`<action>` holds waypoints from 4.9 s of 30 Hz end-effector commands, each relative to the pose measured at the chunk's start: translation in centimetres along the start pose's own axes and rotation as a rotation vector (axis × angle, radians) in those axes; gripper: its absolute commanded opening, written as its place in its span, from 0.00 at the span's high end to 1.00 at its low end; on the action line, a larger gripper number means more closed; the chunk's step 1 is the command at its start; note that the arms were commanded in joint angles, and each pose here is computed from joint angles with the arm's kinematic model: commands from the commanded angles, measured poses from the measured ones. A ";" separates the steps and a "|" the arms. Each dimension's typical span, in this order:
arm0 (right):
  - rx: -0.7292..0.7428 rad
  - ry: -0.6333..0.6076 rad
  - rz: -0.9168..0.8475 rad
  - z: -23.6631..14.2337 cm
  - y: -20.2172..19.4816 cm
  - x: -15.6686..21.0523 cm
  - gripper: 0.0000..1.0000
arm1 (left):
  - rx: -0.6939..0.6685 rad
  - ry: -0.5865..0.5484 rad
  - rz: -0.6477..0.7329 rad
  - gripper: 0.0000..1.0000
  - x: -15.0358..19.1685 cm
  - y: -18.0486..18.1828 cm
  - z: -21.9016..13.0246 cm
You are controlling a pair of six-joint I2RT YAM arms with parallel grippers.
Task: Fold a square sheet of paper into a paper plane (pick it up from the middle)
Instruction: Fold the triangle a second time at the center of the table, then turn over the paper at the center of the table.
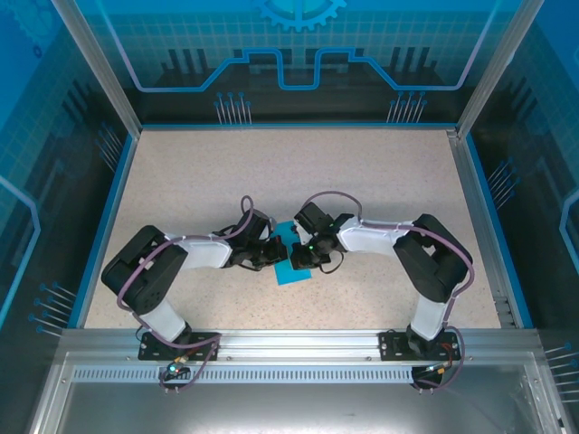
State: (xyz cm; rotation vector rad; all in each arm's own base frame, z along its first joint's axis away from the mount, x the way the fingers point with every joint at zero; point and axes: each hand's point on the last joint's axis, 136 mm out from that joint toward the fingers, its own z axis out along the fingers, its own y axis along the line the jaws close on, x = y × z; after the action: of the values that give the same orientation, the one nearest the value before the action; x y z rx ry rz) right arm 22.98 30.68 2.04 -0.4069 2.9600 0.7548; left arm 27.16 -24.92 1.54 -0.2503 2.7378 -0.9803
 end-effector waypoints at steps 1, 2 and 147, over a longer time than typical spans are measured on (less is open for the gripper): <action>-0.005 0.021 0.007 0.7 -0.2 -0.1 0.91 | -0.069 -0.001 -0.015 0.96 0.4 1.6 0.2; 0.003 0.030 0.009 0.8 -0.5 0.1 0.91 | -0.082 -0.006 -0.020 0.96 0.3 1.9 0.2; 0.332 -0.692 0.474 -19.1 -15.6 1.2 0.01 | -1.065 -0.205 0.620 0.94 -9.5 -1.4 -4.2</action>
State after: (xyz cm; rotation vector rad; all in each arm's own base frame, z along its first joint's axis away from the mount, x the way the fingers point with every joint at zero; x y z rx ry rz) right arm 26.80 9.71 12.17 0.4072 2.4300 0.3546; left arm 35.32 -19.80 6.96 0.3112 2.5812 0.6618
